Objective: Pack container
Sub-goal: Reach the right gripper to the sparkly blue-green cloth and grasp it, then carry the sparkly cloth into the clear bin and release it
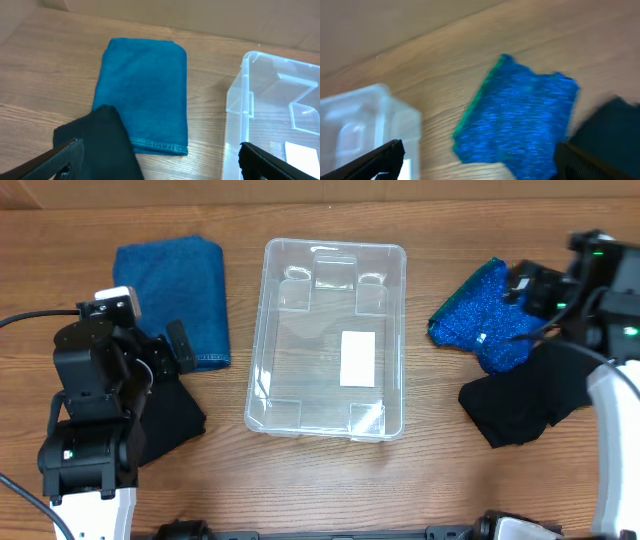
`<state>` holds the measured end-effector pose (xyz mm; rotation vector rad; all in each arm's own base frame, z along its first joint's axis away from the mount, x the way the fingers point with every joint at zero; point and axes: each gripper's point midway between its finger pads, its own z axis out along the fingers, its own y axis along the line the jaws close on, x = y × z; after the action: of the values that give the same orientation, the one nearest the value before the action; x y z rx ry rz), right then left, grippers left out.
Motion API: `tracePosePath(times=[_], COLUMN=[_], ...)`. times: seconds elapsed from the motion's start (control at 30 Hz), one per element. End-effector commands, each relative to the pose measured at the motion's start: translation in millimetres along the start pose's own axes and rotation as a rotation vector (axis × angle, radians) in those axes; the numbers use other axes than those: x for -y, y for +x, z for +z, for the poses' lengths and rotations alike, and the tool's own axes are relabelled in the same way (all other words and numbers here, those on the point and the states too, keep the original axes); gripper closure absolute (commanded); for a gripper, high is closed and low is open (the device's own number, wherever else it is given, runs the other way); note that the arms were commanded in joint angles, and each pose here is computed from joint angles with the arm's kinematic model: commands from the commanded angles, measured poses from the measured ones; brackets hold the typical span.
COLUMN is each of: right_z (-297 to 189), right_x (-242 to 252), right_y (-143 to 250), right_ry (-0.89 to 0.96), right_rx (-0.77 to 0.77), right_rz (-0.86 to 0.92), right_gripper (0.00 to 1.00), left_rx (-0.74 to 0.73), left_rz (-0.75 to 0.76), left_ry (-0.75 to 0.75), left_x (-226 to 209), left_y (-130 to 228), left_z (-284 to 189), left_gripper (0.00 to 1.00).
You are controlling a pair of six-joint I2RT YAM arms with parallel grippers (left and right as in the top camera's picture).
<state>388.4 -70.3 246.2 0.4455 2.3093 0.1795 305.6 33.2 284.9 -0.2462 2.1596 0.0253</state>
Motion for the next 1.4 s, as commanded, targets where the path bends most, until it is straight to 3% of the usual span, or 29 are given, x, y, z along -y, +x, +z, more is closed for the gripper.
tracePosePath(times=[0.0,0.27,0.5,0.67,0.8,0.87,0.93,0.97,1.03,1.2,1.37], right_z=[31.1,131.4,168.9,194.2,198.8,199.7,200.5,200.8,200.2,183.8,108.4], right_x=[45.1,103.1,119.3,134.6,115.6,101.0,95.5,92.4,86.2,53.5,-3.2], right_y=[3.8,74.8,90.1,123.0,127.8,127.6,127.4,126.8,123.8,80.9,-2.3], right_ry=[-0.015,0.046,0.066,0.103,0.027,-0.035,-0.049,-0.063,-0.096,-0.253,-0.351], right_rx=[-0.085,-0.356,-0.372,-0.452,-0.473,-0.478,-0.480,-0.478,-0.475,-0.399,-0.230], right_rz=[0.147,0.254,0.248,0.252,0.249,0.250,0.245,0.247,0.260,0.249,0.104], right_gripper=[0.00,0.00,0.00,0.00,0.02,0.14,0.43,0.64,0.80,0.96,0.96], left_rx=[0.012,-0.089,-0.109,-0.112,-0.111,-0.111,-0.113,-0.113,-0.113,-0.113,-0.112], left_rz=[0.018,0.016,0.017,0.017,0.017,0.017,0.017,0.017,0.017,0.018,0.018], left_ry=[-0.011,-0.023,-0.025,-0.025,-0.025,-0.025,-0.026,-0.025,-0.026,-0.026,-0.029], left_x=[-0.3,-1.8,-2.0,-1.9,-2.0,-2.0,-2.1,-2.0,-2.1,-2.2,-2.6], left_y=[-7.9,10.7,14.4,15.1,14.8,14.9,15.3,15.5,15.5,15.4,15.2], left_z=[-3.6,15.1,19.0,18.9,19.0,19.0,18.9,19.0,19.0,19.0,18.9], left_gripper=[0.00,0.00,0.00,0.00,0.00,0.00,0.00,0.00,0.00,0.00,0.00])
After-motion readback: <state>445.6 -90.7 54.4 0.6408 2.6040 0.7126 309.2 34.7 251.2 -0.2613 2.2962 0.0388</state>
